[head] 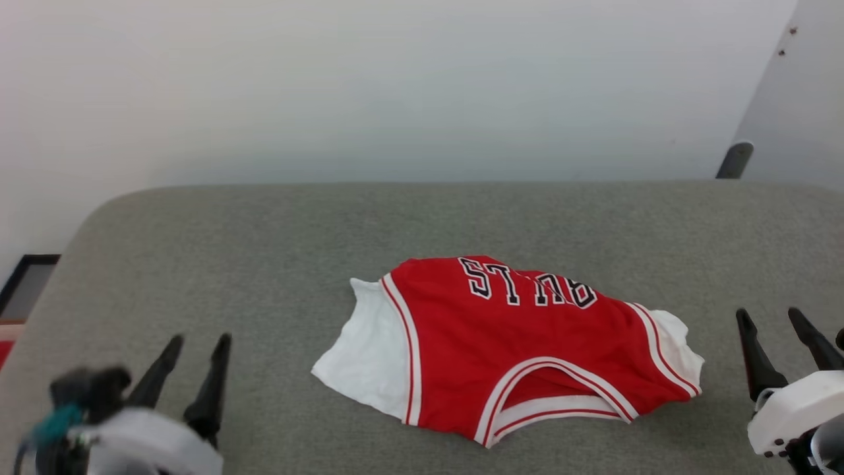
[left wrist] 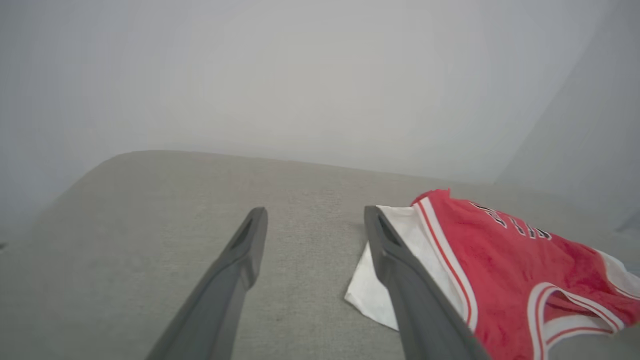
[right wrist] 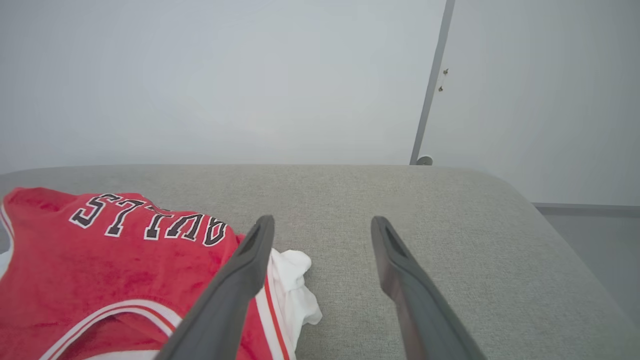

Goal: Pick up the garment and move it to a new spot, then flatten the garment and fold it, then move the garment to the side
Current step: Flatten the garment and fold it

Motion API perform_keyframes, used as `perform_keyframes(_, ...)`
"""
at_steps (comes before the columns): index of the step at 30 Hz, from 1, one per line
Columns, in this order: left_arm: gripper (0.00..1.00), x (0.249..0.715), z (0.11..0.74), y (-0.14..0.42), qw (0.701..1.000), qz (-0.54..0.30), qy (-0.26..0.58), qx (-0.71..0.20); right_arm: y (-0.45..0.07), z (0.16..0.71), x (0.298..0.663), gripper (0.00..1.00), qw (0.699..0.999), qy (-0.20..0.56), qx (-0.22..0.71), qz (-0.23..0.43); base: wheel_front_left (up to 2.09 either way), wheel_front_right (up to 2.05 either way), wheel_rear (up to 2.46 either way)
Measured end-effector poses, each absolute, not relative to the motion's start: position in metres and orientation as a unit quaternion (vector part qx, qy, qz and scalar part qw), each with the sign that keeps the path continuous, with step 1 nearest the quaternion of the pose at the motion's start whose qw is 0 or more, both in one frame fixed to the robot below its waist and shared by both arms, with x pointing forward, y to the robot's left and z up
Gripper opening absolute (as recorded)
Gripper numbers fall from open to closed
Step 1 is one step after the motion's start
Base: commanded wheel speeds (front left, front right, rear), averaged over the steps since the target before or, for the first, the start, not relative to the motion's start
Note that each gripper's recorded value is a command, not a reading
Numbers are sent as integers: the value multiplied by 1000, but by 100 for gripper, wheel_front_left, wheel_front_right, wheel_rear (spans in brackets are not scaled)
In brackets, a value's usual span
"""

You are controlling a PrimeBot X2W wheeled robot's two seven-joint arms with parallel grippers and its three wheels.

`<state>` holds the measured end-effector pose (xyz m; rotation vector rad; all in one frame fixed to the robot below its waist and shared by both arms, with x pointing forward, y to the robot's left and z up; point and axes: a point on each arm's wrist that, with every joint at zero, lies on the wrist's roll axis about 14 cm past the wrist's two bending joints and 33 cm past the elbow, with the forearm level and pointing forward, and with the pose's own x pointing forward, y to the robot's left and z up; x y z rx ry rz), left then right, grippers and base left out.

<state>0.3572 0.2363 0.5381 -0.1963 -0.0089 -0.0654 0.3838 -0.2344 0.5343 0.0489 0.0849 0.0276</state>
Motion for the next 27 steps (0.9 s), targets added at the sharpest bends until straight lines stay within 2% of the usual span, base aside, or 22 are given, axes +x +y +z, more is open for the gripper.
perform_keyframes(5, 100, 388, 541, 202, 986, -116, 75, -98, -234, 550, 382, 100, 1000, 1, 14, 5, 0, 0, 0)
perform_keyframes(12, 100, 414, 518, 179, 962, -165, 201, -88, -234, 568, 383, 100, 999, -46, 1, -3, 0, 0, 0)
perform_keyframes(21, 100, 426, 470, 167, 920, -174, 339, -88, -243, 565, 379, 100, 998, -54, 6, -24, 0, 0, 0)
perform_keyframes(27, 100, 425, 430, 161, 880, -168, 436, -81, -250, 555, 378, 100, 998, -41, 6, -42, 0, 0, 0)
